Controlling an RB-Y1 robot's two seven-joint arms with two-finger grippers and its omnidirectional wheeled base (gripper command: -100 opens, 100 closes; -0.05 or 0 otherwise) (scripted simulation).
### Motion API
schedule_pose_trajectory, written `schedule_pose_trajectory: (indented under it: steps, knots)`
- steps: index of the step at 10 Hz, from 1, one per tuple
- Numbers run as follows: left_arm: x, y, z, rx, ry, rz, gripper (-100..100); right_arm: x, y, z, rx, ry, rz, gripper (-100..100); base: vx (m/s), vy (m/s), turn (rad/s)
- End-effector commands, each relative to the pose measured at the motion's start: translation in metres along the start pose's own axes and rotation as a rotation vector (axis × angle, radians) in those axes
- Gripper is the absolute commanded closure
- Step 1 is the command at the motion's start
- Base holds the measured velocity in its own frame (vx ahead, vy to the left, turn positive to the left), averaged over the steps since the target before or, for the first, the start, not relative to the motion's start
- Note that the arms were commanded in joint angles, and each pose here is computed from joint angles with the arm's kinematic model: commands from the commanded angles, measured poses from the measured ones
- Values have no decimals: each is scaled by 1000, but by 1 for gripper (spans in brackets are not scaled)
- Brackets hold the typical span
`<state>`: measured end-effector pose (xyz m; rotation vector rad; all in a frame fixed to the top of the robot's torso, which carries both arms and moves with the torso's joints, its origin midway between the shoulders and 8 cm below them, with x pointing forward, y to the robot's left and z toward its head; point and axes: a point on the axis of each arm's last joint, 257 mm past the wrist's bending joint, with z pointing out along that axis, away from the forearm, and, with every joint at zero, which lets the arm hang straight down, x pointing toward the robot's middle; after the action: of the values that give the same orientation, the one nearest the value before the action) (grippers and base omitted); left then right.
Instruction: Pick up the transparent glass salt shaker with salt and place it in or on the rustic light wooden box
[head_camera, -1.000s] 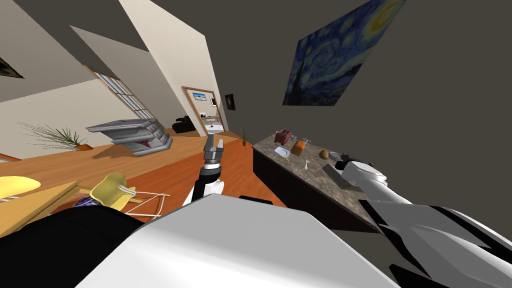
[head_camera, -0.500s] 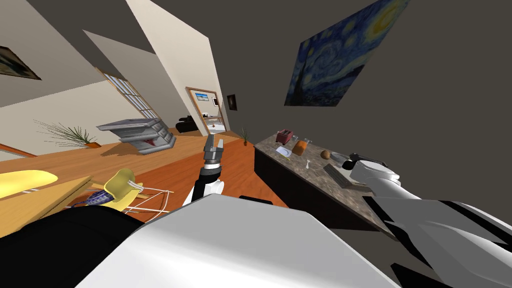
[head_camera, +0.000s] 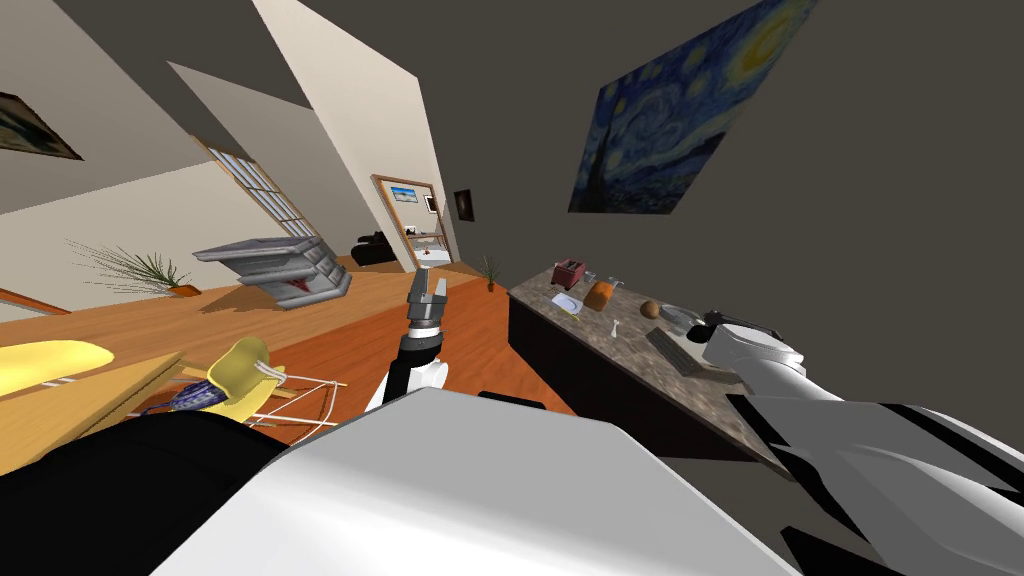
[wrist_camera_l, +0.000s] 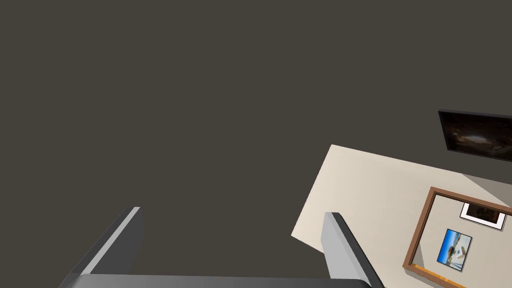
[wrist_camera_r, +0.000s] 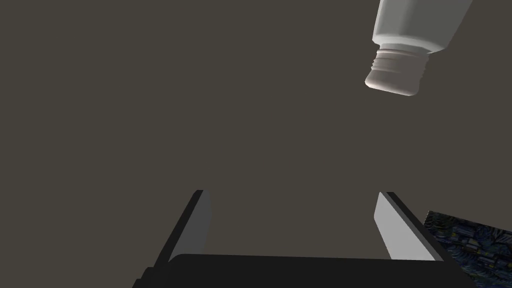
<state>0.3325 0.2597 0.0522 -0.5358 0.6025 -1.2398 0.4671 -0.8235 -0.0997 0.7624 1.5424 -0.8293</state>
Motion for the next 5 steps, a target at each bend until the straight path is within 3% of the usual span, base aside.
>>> schedule_pose_trajectory:
  steps: [1, 5]
  knots:
    - [0, 0, 0, 0, 0, 0, 0, 0, 0, 0, 0, 0, 0, 0, 0, 0, 0]
    - [0, 0, 0, 0, 0, 0, 0, 0, 0, 0, 0, 0, 0, 0, 0, 0, 0]
